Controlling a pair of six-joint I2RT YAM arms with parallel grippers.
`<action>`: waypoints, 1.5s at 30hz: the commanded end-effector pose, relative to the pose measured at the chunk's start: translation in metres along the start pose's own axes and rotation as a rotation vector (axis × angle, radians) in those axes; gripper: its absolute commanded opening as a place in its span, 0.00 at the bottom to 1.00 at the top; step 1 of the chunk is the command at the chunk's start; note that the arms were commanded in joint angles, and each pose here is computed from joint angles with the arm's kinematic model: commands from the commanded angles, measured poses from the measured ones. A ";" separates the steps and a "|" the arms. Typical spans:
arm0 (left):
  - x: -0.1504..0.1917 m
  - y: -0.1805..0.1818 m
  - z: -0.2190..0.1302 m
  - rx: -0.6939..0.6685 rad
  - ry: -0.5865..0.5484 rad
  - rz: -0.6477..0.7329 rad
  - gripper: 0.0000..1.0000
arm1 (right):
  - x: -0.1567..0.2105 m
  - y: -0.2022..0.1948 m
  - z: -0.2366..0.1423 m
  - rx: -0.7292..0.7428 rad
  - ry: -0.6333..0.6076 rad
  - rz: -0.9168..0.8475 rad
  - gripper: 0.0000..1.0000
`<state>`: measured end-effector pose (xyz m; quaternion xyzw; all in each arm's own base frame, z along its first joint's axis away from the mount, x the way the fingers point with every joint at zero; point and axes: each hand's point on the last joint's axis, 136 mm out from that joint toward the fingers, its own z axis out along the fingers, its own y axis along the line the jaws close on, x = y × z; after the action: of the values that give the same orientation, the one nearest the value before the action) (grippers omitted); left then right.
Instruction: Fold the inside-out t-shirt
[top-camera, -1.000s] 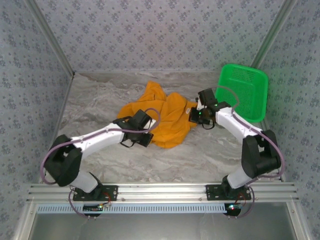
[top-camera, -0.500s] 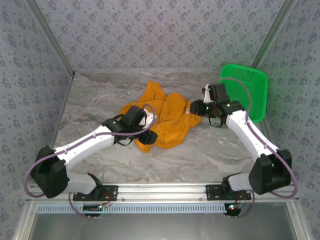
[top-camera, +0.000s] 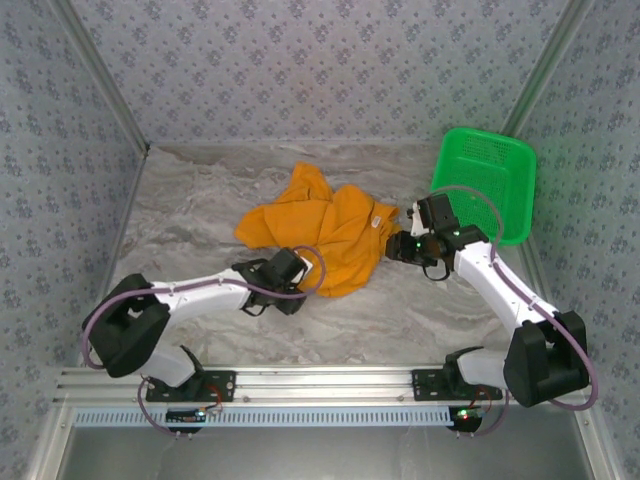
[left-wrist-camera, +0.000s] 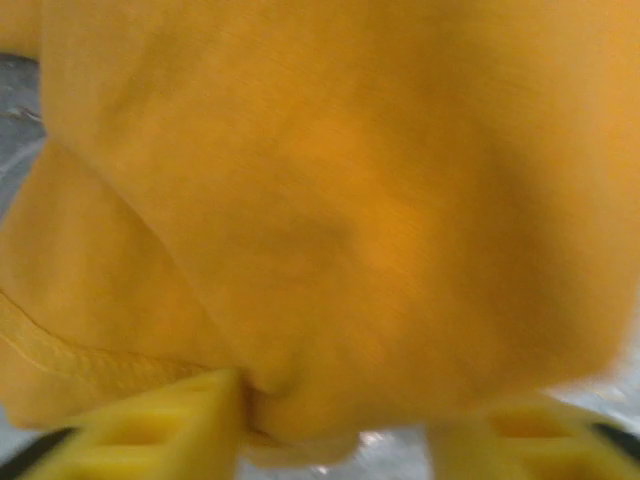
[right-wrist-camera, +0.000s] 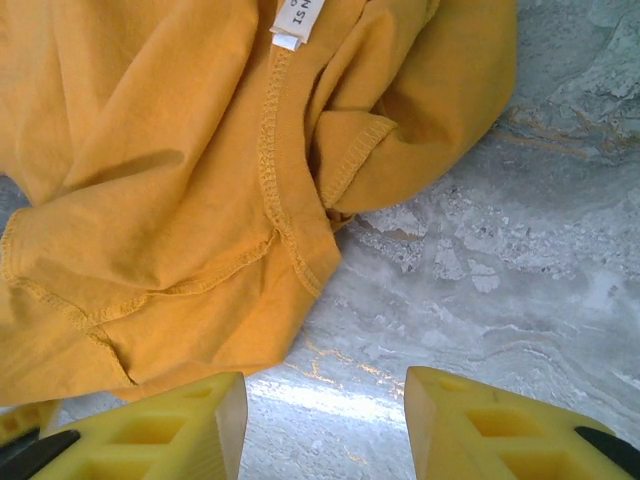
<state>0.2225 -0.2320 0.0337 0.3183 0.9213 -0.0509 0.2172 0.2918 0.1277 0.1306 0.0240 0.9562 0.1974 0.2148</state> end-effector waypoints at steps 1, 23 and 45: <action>-0.037 0.005 -0.010 -0.039 -0.076 -0.002 0.00 | -0.003 0.016 -0.006 -0.051 -0.021 -0.020 0.47; -0.256 -0.032 -0.285 0.576 -0.526 -0.504 0.00 | 0.059 0.160 -0.038 -0.383 -0.332 -0.647 0.68; -0.307 -0.057 -0.402 0.596 -0.972 -0.255 0.00 | -0.067 0.232 0.045 -0.421 -0.710 -0.542 0.22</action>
<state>0.2588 -0.3778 0.4560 0.1939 0.7628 -0.4586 0.4125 0.3575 0.3319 0.1846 -0.1740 0.7804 0.2528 0.5448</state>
